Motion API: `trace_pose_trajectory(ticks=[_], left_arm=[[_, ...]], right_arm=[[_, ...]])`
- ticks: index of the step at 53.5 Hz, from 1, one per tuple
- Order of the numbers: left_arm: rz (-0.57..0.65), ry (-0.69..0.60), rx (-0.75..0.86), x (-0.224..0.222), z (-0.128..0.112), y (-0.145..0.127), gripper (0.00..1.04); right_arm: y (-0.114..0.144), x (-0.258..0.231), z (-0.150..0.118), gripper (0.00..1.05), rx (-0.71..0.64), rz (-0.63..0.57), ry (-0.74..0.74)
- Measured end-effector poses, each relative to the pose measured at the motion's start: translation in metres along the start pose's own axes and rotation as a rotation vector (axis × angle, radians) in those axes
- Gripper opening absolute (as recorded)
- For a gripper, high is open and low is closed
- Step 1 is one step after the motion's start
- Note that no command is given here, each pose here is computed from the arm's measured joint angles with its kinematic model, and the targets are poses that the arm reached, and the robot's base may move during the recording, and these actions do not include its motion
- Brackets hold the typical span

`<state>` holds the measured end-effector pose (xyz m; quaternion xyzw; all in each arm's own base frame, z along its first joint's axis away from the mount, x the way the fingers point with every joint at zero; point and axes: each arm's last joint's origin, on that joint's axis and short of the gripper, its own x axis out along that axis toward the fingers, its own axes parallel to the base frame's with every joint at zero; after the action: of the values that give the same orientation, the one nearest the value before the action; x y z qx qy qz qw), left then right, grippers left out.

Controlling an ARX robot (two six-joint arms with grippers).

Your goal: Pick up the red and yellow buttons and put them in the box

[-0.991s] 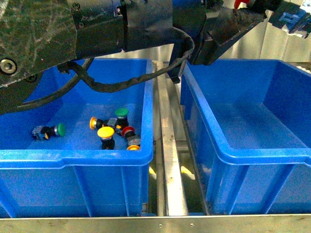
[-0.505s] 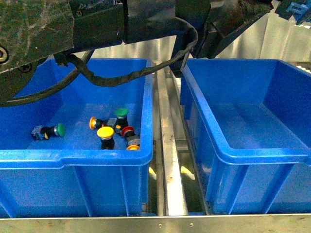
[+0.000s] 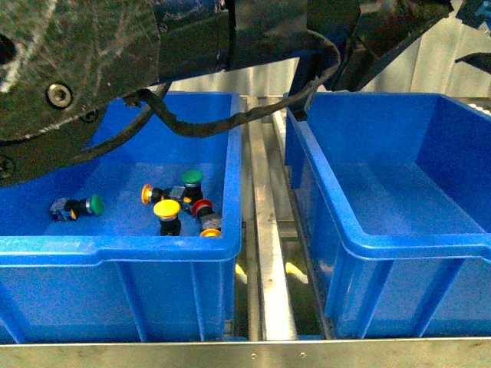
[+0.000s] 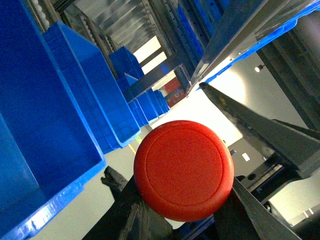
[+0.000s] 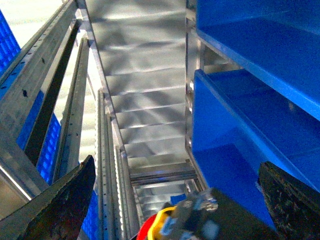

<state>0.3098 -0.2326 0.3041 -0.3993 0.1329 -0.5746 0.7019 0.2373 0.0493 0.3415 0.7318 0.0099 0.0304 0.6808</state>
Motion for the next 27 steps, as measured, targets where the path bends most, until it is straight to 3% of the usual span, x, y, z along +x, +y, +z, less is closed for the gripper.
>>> trace_pose_trajectory(ticks=[20,27], left_arm=[[-0.011,0.0,-0.022,0.008,-0.009,0.004,0.26],[-0.017,-0.001,-0.024,0.012,-0.011,0.001,0.26]], right_arm=[[0.006,-0.006,0.003,0.97,-0.003,0.0,-0.016],[0.006,-0.009,0.005,0.73,-0.011,-0.019,-0.024]])
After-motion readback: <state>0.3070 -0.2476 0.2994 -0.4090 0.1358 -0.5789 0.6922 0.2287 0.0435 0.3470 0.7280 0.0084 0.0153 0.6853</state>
